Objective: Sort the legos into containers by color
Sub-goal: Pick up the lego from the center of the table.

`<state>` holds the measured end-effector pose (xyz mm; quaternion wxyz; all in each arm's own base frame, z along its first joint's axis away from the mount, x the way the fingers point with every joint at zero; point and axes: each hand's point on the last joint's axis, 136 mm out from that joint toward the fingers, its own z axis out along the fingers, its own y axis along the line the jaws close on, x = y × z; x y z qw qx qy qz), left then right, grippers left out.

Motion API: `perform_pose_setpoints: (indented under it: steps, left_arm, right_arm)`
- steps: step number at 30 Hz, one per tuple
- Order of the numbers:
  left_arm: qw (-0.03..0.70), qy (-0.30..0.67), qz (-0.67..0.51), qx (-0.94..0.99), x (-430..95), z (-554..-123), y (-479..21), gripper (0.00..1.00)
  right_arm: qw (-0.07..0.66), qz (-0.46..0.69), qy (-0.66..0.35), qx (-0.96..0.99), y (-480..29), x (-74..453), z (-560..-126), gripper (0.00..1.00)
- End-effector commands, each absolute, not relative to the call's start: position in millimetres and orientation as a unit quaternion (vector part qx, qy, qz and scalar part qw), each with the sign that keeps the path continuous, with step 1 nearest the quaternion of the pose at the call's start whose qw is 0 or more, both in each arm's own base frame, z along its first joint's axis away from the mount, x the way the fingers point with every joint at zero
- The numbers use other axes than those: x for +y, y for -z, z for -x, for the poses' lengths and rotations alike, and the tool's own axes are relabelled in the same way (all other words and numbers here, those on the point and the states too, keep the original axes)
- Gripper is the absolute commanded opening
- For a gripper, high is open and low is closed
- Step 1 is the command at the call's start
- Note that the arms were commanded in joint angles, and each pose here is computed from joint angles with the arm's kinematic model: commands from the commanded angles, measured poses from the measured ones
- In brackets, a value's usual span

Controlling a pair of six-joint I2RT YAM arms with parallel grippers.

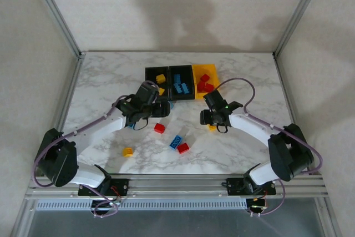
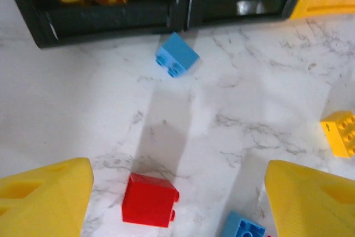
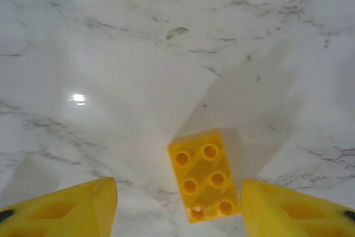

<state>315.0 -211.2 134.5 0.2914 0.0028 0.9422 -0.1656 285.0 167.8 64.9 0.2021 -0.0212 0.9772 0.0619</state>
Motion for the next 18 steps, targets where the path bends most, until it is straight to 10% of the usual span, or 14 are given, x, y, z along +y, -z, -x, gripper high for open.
perform_pose_setpoints:
  steps: [1,10,18]
  left_arm:
    - [0.306,0.191,0.027,0.932,-216,-313,-143,0.80]
    - [0.318,0.223,0.040,0.921,-218,-307,-161,0.80]
    - [0.325,0.231,0.064,0.915,-214,-306,-162,0.80]
  right_arm:
    - [0.188,0.021,-0.036,0.981,-49,158,-283,0.59]
    - [0.149,0.026,-0.025,0.988,-11,158,-278,0.51]
    - [0.169,0.034,-0.040,0.984,-33,168,-284,0.20]
